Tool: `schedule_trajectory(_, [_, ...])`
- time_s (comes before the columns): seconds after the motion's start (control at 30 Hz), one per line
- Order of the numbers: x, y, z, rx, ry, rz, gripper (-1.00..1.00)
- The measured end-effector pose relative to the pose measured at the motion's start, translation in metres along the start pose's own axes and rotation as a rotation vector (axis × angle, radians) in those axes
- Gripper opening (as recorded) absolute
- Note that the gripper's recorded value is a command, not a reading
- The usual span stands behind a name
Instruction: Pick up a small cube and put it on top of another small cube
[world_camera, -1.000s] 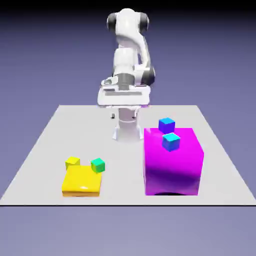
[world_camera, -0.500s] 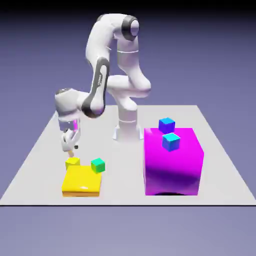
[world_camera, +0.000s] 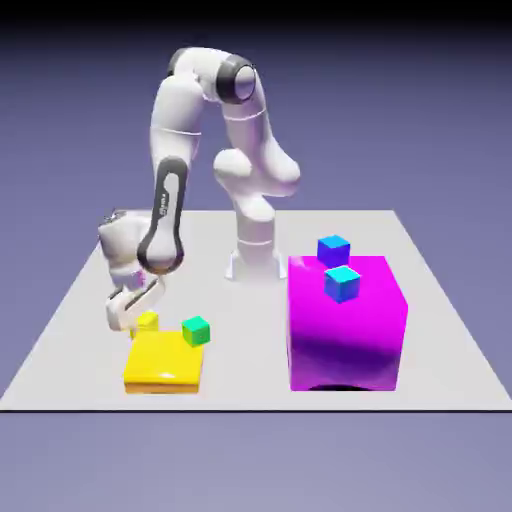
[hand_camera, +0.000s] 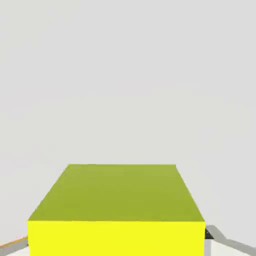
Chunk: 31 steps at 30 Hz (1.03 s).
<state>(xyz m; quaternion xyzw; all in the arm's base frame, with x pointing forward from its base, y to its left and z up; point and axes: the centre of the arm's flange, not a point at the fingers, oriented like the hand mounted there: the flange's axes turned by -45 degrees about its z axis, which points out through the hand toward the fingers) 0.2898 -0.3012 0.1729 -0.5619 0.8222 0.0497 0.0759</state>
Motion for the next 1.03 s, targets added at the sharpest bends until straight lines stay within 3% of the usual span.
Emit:
schedule_trajectory(0.1, [-0.022, -0.016, -0.028, -0.01, -0.017, -0.086, -1.0])
schedule_trajectory(0.23, [-0.134, -0.079, -0.053, -0.056, -0.072, -0.486, -1.0])
schedule_trajectory(0.4, [-0.284, -0.108, -0.095, -0.132, -0.1, -0.955, -1.0])
schedule_trajectory(0.57, [-0.431, -0.082, -0.144, -0.228, -0.08, -1.403, -1.0])
schedule_trajectory(0.73, [-0.561, -0.007, -0.199, -0.337, -0.009, -1.824, -1.0])
schedule_trajectory(0.8, [-0.559, -0.01, -0.202, -0.337, -0.007, -1.82, -1.0])
schedule_trajectory(0.93, [-0.544, -0.002, -0.137, -0.336, -0.007, -1.819, -1.0])
schedule_trajectory(0.97, [-0.543, -0.001, -0.135, -0.336, -0.007, -1.818, 1.0])
schedule_trajectory(1.03, [-0.543, -0.001, -0.135, -0.338, -0.004, -1.819, 1.0])
